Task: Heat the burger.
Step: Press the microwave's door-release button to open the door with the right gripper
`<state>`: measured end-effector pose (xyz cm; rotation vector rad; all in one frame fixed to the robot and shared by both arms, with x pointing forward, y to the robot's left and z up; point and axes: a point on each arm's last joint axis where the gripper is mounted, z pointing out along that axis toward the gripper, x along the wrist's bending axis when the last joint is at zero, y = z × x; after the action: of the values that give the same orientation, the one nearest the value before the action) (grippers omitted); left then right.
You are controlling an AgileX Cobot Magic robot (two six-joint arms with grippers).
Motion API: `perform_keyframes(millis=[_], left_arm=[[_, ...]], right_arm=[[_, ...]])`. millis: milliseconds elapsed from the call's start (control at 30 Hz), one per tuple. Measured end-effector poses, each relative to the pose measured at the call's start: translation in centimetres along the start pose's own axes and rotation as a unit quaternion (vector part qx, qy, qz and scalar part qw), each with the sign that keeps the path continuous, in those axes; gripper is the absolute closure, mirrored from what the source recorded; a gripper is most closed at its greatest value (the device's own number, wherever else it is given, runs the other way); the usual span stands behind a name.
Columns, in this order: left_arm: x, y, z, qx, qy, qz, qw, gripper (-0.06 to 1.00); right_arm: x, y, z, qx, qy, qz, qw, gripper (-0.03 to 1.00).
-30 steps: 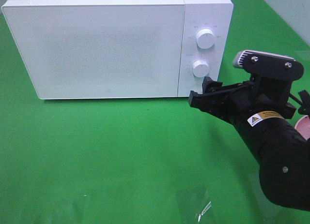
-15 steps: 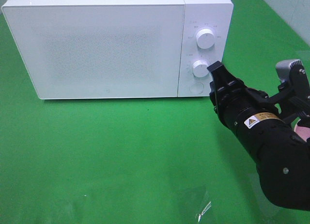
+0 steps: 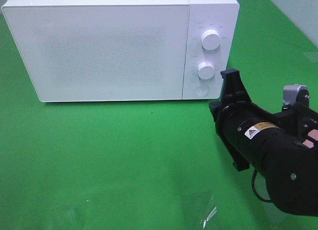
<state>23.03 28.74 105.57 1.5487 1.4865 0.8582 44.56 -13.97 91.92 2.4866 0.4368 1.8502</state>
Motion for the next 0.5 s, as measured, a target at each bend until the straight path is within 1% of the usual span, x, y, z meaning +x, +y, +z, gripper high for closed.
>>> perform_keyframes(millis=[133,200,367,500], left_arm=[[0.0,0.0,0.0,0.0,0.0,0.0,1.0,-0.03],[0.0,0.0,0.0,0.0,0.0,0.0,1.0,-0.03],[0.0,0.0,0.0,0.0,0.0,0.0,1.0,-0.03],[0.0,0.0,0.0,0.0,0.0,0.0,1.0,-0.03]], right_arm=[[-0.1,0.2,0.1,0.0,-0.004,0.008,1.0,0.97],[-0.1,0.5,0.4,-0.001,-0.003,0.003,1.0,0.97],[-0.3,0.7,2.0,0.006,-0.007,-0.012,1.0,0.97],[-0.7,0.5,2.9,0.005,-0.015,-0.001,1.0,0.97]])
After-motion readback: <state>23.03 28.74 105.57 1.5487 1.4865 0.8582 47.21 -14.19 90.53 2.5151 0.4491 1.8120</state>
